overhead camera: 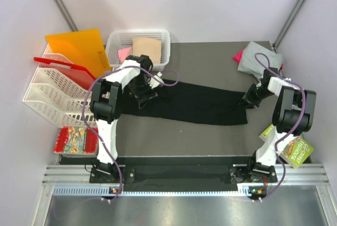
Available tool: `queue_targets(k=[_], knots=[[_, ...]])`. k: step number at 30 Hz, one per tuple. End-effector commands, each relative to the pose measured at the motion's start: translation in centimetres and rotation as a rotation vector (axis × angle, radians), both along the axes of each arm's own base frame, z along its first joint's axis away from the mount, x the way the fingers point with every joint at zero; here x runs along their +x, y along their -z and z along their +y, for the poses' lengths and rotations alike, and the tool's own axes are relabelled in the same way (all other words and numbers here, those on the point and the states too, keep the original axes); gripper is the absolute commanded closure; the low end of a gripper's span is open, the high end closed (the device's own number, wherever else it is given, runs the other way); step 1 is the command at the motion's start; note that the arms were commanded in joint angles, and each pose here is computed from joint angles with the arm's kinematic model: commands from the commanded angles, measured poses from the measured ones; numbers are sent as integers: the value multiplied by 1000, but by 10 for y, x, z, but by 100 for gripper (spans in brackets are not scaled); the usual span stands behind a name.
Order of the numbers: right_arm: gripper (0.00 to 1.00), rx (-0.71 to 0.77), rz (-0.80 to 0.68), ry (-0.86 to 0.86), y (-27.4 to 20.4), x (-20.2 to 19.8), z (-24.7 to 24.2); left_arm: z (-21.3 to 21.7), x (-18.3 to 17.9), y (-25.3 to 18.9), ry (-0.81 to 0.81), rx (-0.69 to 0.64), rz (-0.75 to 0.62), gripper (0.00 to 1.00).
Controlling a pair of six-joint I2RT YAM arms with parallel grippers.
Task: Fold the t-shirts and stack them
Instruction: Grab the bottom of the folded rectangular tshirt with right arm
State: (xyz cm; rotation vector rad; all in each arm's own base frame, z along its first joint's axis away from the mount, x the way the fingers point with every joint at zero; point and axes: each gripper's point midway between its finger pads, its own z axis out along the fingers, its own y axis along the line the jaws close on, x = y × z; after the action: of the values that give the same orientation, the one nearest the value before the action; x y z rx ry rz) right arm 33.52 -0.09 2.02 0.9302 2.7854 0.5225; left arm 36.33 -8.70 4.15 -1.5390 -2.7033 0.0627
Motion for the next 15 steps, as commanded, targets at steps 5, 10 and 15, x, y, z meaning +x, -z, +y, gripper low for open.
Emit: queue_targets(k=[5,10,15], knots=[[91,7,42,-6,29,-11,5,1,7,-20,14,-15,-65,1],[100,-86,41,27,11,-14,-14,3,6,-17,12,-11,-60,1],[100,-200,86,150,-16,-32,-58,1,5,-17,14,-19,-54,1]])
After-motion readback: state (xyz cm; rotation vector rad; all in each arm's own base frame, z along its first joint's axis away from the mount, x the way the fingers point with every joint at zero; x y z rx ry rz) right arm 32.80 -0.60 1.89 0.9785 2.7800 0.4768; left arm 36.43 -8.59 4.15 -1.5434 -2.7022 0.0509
